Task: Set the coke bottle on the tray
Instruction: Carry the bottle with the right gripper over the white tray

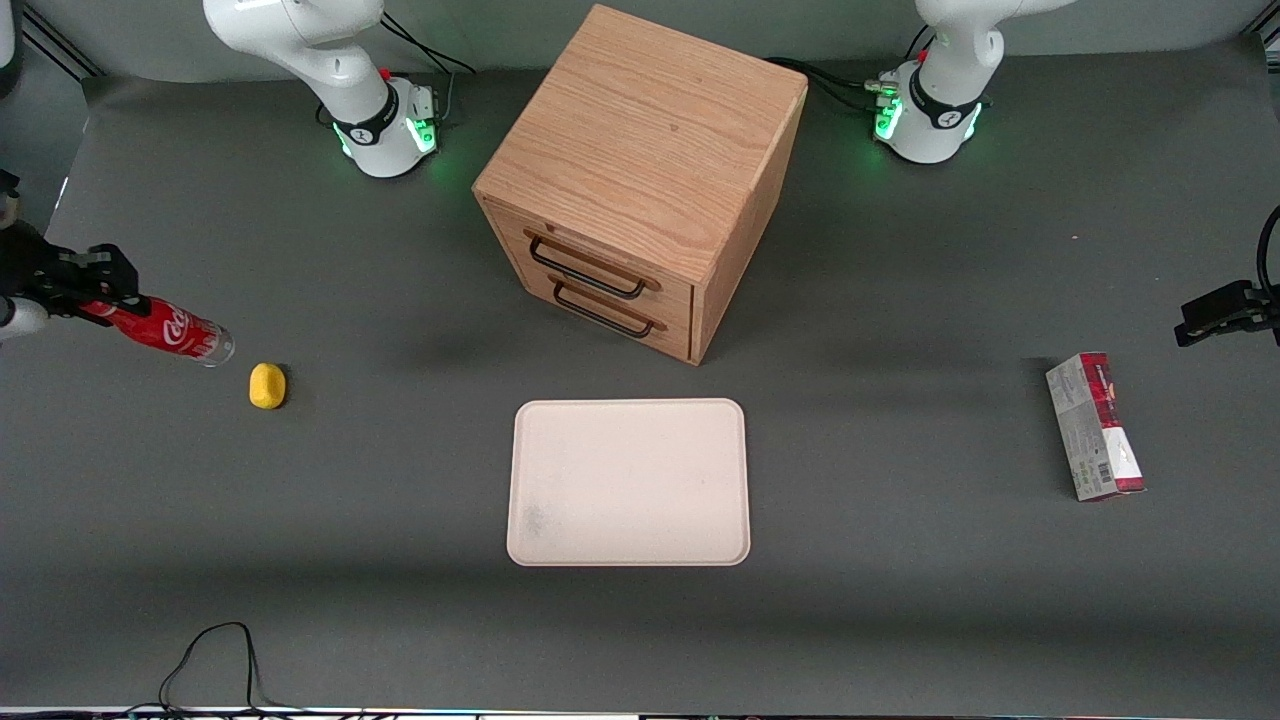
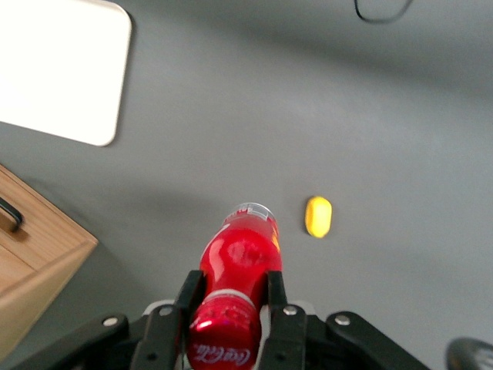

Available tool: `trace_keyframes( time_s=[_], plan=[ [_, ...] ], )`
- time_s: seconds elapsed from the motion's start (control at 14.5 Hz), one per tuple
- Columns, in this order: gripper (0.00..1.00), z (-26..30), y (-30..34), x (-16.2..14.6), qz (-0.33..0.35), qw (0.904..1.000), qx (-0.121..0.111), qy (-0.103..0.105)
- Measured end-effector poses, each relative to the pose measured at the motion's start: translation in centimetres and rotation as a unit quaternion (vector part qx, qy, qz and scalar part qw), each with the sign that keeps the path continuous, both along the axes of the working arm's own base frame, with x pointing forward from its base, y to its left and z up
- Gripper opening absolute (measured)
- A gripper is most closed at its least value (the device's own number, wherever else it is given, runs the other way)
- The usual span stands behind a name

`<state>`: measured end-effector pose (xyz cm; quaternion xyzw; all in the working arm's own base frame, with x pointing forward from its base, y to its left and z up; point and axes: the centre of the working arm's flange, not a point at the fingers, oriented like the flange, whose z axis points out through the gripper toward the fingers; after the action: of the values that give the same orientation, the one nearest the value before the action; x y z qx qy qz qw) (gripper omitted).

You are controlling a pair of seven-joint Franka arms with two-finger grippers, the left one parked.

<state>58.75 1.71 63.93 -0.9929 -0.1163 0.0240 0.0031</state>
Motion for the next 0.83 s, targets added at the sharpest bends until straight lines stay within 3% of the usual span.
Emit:
trace_keyframes(
  time_s=[0.21, 0.41, 0.69, 0.83],
  plan=[
    [0.38, 0.5, 7.9, 2.2, 0.002, 0.9998, 0.008, -0.019],
    [0.38, -1.4, 15.7, 4.3, -0.005, 0.9991, 0.034, -0.027],
    [0.38, -8.2, 21.9, 8.3, -0.019, 0.9963, 0.072, -0.043],
    [0.38, -13.1, 24.2, 10.2, -0.019, 0.9961, 0.067, -0.054]
  ],
)
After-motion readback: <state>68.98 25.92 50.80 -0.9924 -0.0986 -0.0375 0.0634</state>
